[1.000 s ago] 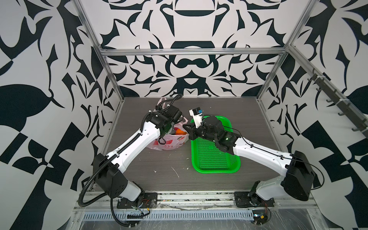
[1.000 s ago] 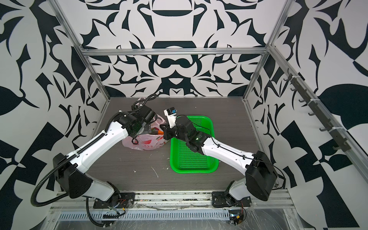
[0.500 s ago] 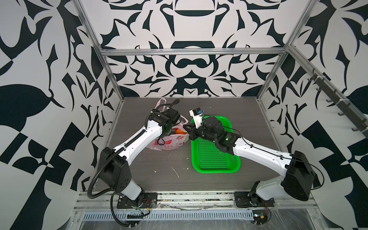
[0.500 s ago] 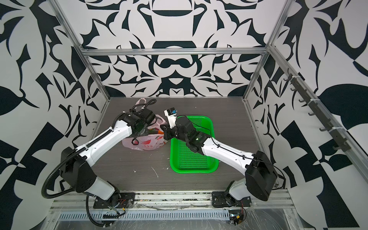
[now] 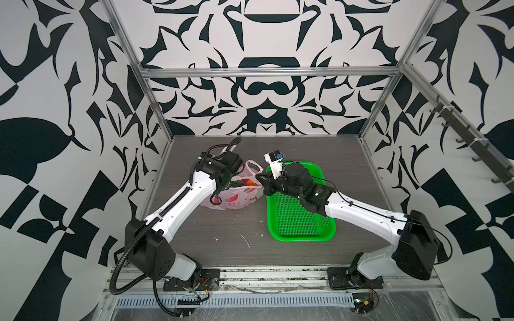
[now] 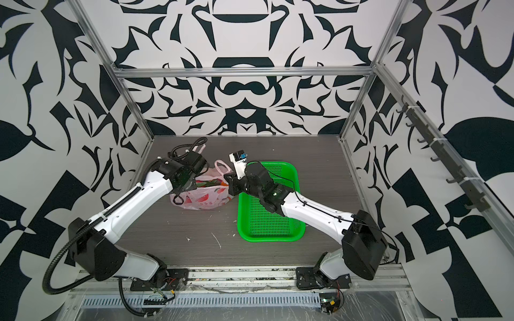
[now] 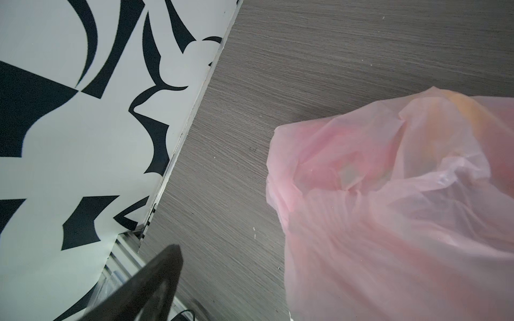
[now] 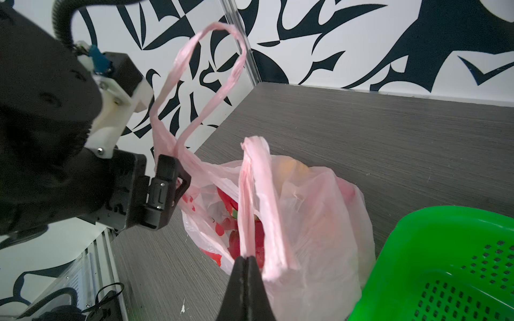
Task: Untie the knot of the plastic bag and take out the fruit
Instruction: Open the plastic bag at the middle-left of the table.
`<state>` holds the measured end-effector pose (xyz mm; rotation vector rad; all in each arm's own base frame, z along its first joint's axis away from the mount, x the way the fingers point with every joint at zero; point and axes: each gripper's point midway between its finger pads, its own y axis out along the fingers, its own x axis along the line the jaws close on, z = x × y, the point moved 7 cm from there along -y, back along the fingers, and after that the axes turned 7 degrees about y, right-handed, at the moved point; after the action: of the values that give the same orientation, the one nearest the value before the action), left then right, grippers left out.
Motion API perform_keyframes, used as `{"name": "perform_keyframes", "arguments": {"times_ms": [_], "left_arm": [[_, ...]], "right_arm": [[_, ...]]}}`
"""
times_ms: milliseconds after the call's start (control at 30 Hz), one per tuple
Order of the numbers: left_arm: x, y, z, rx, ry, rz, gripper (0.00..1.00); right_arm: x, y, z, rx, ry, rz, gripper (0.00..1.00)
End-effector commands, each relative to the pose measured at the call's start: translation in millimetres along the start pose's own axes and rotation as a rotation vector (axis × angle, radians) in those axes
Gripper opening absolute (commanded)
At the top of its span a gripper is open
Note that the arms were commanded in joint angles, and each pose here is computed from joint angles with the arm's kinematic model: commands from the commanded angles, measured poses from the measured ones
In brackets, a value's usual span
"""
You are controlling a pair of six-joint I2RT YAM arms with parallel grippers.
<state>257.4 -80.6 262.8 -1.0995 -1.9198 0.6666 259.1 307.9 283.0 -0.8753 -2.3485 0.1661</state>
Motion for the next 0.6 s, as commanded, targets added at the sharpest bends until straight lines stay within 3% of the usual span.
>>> {"name": "perform_keyframes", "arguments": {"times_ms": [0, 367, 567], "left_arm": [[21, -3, 15, 0.034, 0.0, -0.055, 0.98], [43, -7, 35, 0.027, -0.065, -0.071, 0.92], [44, -11, 27, -0.053, -0.122, 0.011, 0.76]], "right_arm": [[10, -6, -19, -0.074, -0.027, -0.019, 0.0], [4, -10, -14, -0.059, -0.038, 0.014, 0.0], [1, -13, -12, -0.061, -0.034, 0.034, 0.0]]}}
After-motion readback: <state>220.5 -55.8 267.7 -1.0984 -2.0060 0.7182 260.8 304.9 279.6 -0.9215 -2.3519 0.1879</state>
